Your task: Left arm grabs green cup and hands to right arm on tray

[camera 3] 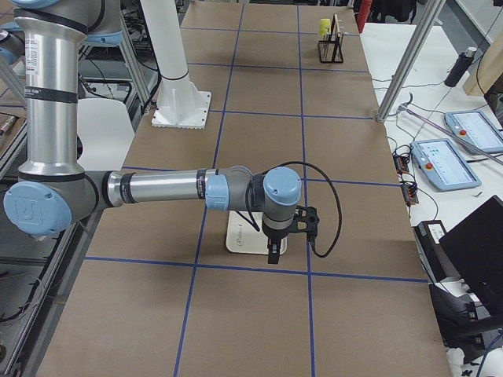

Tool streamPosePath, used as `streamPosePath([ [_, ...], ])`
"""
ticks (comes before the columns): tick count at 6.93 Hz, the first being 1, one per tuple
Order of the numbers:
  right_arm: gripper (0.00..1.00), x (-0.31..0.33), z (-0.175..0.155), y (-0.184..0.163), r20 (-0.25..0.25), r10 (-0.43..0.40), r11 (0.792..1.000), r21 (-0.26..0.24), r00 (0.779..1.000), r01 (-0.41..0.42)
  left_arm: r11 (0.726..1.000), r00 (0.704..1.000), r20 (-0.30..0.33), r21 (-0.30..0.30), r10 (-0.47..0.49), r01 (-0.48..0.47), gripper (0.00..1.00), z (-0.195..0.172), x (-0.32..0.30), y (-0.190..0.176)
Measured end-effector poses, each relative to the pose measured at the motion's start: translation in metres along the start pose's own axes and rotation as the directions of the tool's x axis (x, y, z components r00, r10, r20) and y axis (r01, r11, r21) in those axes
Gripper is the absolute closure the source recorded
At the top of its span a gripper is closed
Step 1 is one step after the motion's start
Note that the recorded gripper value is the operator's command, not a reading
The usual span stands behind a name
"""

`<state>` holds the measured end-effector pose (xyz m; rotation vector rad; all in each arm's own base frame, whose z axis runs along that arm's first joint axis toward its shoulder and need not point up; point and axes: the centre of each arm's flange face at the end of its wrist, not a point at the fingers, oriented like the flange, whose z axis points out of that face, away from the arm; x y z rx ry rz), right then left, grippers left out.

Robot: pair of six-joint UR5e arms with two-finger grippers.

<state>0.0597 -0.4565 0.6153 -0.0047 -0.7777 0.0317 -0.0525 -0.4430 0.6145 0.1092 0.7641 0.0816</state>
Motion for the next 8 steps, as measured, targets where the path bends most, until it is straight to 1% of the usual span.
streamPosePath([
  [8, 0.01, -0.0021, -0.0016, -0.0001, 0.006, -0.004, 1.000, 0.003, 1.000, 0.004, 1.000, 1.000, 0.000, 0.002, -0.006, 0.006, 0.00, -0.0006, 0.0007, -0.0031],
])
